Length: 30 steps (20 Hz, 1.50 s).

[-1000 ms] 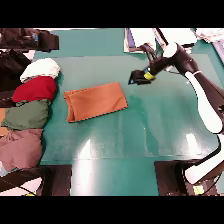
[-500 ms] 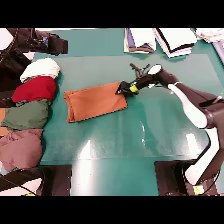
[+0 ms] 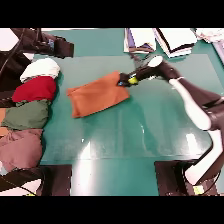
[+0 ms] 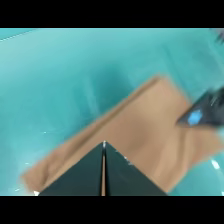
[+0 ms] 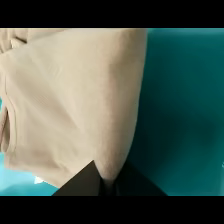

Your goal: Fold the shirts.

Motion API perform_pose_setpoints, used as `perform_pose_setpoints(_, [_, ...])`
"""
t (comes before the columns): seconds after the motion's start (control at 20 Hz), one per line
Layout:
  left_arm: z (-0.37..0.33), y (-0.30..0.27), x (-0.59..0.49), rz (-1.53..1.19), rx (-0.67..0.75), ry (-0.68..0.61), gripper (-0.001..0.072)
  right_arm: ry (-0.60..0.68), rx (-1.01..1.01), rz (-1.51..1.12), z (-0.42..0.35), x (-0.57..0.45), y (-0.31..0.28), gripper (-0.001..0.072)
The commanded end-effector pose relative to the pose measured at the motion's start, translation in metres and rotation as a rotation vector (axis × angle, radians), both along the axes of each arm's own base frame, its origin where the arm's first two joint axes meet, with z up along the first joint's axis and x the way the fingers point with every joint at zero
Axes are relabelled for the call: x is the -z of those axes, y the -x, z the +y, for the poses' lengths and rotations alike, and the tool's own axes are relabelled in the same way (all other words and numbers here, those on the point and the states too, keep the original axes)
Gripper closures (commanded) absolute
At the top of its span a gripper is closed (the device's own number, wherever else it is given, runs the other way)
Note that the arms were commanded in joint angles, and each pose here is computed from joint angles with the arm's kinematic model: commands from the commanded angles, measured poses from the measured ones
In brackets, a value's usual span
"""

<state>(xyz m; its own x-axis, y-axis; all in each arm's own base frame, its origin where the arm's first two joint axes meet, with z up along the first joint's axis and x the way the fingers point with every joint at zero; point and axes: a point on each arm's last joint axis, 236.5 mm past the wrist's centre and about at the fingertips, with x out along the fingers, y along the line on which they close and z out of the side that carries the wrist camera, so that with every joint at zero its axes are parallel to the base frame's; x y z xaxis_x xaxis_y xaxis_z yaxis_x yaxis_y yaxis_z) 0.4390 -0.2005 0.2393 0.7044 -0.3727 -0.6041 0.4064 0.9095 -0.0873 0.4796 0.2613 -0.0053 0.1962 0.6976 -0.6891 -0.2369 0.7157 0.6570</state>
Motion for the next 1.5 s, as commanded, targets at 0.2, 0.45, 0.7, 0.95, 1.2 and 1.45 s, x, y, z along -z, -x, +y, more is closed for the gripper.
perform_pose_setpoints(0.2, [-0.041, 0.018, -0.003, -0.014, 0.089, 0.012, 0.0685, 0.279, 0.587, -0.148, -0.325, -0.079, 0.016, 0.0696])
perform_pose_setpoints(0.45, [-0.043, 0.018, -0.005, -0.002, 0.075, 0.047, 0.0685, 0.391, 1.03, -0.132, -0.495, -0.097, 0.116, 0.0697])
perform_pose_setpoints(0.7, [-0.043, 0.018, -0.005, -0.003, 0.071, 0.052, 0.0685, 0.385, 1.215, -0.009, -0.53, -0.059, 0.191, 0.0697])
perform_pose_setpoints(0.95, [-0.043, 0.019, -0.004, 0.002, 0.074, 0.045, 0.0684, 0.564, 1.21, 0.146, -0.53, -0.025, 0.248, 0.0656])
perform_pose_setpoints(1.2, [-0.043, 0.019, -0.004, 0.002, 0.074, 0.045, 0.0684, 0.683, 1.198, 0.086, -0.541, -0.062, 0.256, 0.0107])
perform_pose_setpoints(1.45, [-0.042, 0.022, 0.001, 0.023, 0.076, 0.035, 0.0683, 0.5, 0.997, -0.215, -0.44, -0.138, 0.161, 0.0115])
